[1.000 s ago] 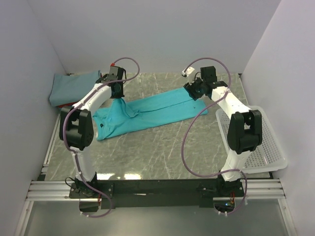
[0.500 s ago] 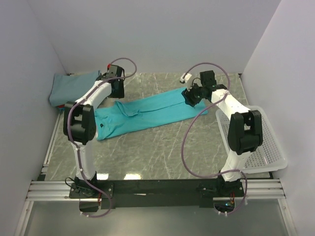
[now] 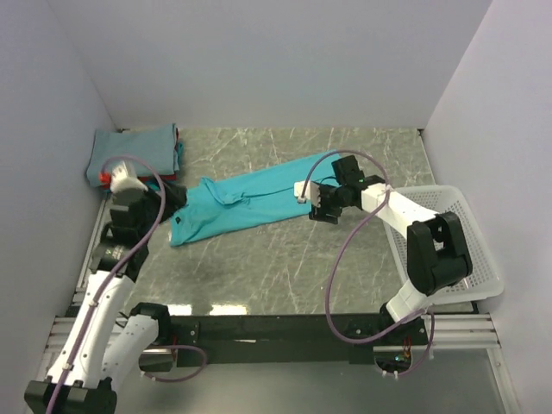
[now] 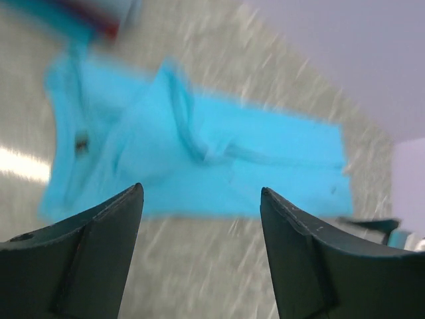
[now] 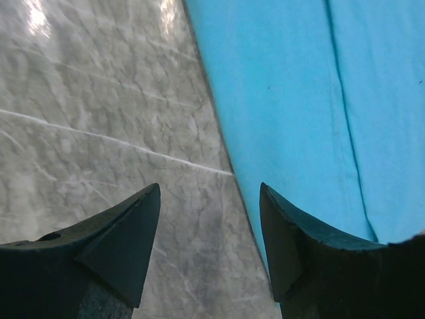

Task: Fold and stack the t-shirts
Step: Fold the tshirt

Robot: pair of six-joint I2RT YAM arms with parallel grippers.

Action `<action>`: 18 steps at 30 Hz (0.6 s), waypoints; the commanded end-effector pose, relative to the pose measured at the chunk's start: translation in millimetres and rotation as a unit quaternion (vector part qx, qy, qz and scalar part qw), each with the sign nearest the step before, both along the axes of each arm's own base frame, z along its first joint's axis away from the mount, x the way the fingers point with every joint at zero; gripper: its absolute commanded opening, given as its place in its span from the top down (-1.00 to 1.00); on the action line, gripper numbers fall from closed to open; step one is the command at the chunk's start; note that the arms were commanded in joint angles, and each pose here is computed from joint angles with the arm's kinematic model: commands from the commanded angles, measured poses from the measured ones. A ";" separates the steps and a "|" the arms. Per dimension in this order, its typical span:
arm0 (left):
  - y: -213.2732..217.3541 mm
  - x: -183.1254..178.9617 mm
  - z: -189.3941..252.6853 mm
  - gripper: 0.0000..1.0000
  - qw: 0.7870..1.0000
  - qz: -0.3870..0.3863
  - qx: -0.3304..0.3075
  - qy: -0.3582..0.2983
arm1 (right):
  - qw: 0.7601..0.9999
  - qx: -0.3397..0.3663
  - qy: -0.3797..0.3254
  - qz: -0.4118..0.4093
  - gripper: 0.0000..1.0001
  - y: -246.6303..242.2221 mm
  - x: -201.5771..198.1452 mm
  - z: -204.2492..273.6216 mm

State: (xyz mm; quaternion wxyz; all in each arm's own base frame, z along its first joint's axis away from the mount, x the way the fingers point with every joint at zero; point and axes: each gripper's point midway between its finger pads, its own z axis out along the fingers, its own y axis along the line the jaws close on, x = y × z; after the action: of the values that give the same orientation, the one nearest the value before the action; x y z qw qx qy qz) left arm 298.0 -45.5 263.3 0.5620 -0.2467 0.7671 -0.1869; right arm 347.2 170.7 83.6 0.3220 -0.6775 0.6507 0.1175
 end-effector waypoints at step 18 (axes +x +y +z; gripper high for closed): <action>22.2 -27.5 -198.9 -0.23 0.937 0.188 -0.173 0.239 | 0.996 -0.062 -0.062 -0.027 -0.37 -3.6 30.0 -11.2</action>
State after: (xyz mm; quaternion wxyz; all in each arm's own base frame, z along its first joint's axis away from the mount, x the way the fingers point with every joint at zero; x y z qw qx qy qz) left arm 257.3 -35.8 65.3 0.3174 -0.4884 0.7999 -0.1448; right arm 368.4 163.7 68.8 0.3127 -0.6881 0.6540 0.0318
